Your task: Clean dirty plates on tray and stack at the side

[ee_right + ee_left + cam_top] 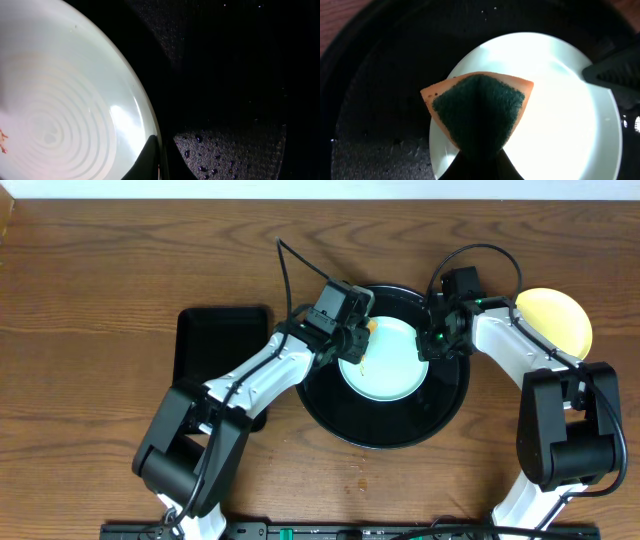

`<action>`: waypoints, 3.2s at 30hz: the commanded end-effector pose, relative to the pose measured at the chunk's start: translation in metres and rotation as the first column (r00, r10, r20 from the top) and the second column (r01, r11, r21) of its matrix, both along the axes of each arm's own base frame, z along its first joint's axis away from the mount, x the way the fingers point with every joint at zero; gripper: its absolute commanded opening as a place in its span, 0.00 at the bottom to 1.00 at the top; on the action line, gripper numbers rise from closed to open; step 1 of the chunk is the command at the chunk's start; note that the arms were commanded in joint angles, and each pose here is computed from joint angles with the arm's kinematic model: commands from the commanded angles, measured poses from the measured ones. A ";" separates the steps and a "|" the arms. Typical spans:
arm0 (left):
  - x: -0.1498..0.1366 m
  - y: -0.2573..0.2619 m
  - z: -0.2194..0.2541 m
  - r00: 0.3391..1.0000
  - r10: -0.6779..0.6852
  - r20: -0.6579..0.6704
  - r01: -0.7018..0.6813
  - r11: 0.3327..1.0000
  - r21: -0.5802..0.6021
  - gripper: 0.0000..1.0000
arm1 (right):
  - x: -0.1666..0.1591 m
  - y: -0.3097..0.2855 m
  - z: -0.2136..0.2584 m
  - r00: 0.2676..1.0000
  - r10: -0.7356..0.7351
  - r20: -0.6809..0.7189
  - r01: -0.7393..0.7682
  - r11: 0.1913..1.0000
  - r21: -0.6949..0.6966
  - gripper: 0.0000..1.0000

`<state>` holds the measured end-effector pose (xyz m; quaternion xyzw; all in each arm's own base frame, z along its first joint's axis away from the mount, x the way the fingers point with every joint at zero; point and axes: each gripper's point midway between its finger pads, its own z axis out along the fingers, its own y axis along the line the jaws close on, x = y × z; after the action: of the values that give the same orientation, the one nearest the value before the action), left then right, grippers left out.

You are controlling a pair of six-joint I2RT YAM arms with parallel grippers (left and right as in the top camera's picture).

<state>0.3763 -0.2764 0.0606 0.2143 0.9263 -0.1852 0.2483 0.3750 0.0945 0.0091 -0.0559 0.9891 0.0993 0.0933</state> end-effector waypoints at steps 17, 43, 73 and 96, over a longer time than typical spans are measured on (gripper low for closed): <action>0.012 -0.005 -0.046 0.994 -0.103 0.038 0.100 0.993 0.063 0.08 | -0.016 0.006 -0.014 0.999 0.009 -0.050 -0.010 1.000 -0.020 0.01; -0.073 -0.007 -0.113 0.898 -0.238 -0.370 0.239 0.970 -0.044 0.08 | -0.015 0.006 -0.013 0.999 0.008 -0.045 -0.009 1.000 -0.019 0.01; -0.016 0.006 0.203 0.967 -0.245 0.062 0.242 0.823 -0.514 0.08 | -0.013 0.006 -0.014 0.999 0.005 -0.039 -0.006 1.000 -0.017 0.22; -0.047 0.272 0.050 0.729 0.657 -0.193 -0.571 0.738 0.358 0.13 | 0.000 -0.017 0.203 0.818 0.051 0.572 0.175 0.927 -0.333 0.01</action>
<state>0.3319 -0.0201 0.1194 -0.0822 0.9891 -0.0117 0.1215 0.3783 0.0913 0.1835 -0.0749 0.9383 -0.0286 0.3365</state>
